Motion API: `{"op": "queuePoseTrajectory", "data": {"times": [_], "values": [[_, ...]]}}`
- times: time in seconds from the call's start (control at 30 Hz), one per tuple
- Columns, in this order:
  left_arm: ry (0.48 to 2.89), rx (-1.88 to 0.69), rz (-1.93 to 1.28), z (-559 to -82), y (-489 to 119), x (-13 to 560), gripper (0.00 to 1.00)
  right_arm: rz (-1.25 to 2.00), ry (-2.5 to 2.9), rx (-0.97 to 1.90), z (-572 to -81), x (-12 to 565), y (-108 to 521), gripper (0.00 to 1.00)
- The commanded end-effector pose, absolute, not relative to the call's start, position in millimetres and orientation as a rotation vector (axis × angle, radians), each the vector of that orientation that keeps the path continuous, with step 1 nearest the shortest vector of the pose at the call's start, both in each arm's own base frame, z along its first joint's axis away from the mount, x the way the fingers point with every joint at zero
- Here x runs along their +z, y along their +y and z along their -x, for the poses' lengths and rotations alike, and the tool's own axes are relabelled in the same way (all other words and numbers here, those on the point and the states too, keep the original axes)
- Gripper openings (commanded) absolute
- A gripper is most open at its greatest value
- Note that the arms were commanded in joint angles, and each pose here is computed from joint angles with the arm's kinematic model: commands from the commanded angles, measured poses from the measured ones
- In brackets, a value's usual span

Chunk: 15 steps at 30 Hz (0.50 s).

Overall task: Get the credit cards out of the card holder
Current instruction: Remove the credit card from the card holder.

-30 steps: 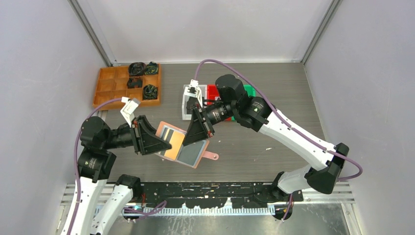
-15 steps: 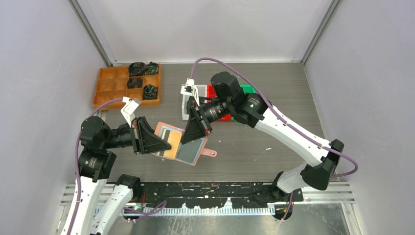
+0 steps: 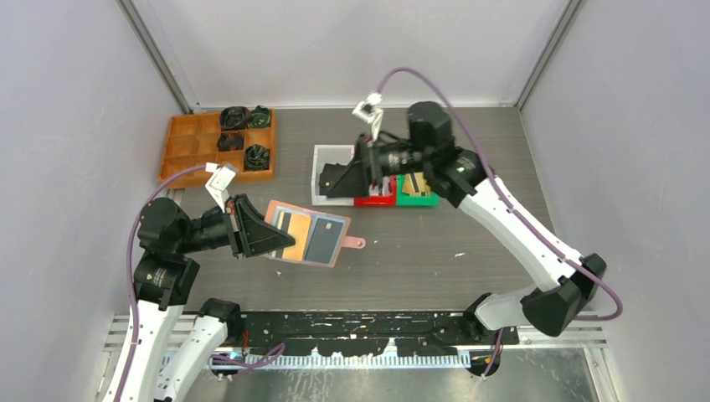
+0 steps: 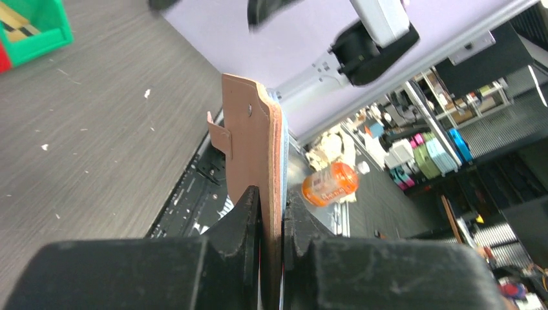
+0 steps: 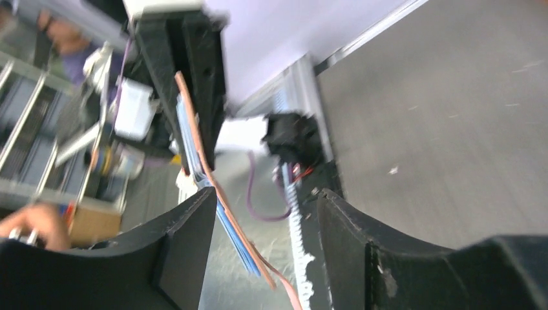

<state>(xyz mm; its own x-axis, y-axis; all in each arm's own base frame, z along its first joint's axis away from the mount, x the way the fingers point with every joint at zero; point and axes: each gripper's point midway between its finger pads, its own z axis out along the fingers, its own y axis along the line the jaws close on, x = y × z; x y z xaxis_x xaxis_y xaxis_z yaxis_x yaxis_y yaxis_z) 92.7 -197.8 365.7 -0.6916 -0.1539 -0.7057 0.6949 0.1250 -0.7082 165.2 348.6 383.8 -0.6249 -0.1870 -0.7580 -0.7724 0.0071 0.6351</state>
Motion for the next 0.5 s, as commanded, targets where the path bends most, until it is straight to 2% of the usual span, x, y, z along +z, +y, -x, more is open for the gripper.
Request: {"op": "queuePoseTrajectory", "data": {"times": [0.0,0.13,0.3,0.47], "values": [[1.71,-1.493,-0.401,-120.0,-192.6,371.5,0.0,0.669,1.616,1.539,-196.8,455.4,311.7,0.63],[1.725,-1.39,-0.288,-140.6,-185.7,368.2,0.0,0.612,1.591,1.719,-177.8,463.2,312.5,0.57],[1.725,-1.326,-0.217,-152.5,-179.6,366.6,0.0,0.759,1.575,1.88,-132.4,443.1,343.5,0.58],[1.711,-1.348,-0.225,-148.6,-180.8,372.9,0.0,0.81,1.633,1.947,-121.3,419.1,369.4,0.58]]}}
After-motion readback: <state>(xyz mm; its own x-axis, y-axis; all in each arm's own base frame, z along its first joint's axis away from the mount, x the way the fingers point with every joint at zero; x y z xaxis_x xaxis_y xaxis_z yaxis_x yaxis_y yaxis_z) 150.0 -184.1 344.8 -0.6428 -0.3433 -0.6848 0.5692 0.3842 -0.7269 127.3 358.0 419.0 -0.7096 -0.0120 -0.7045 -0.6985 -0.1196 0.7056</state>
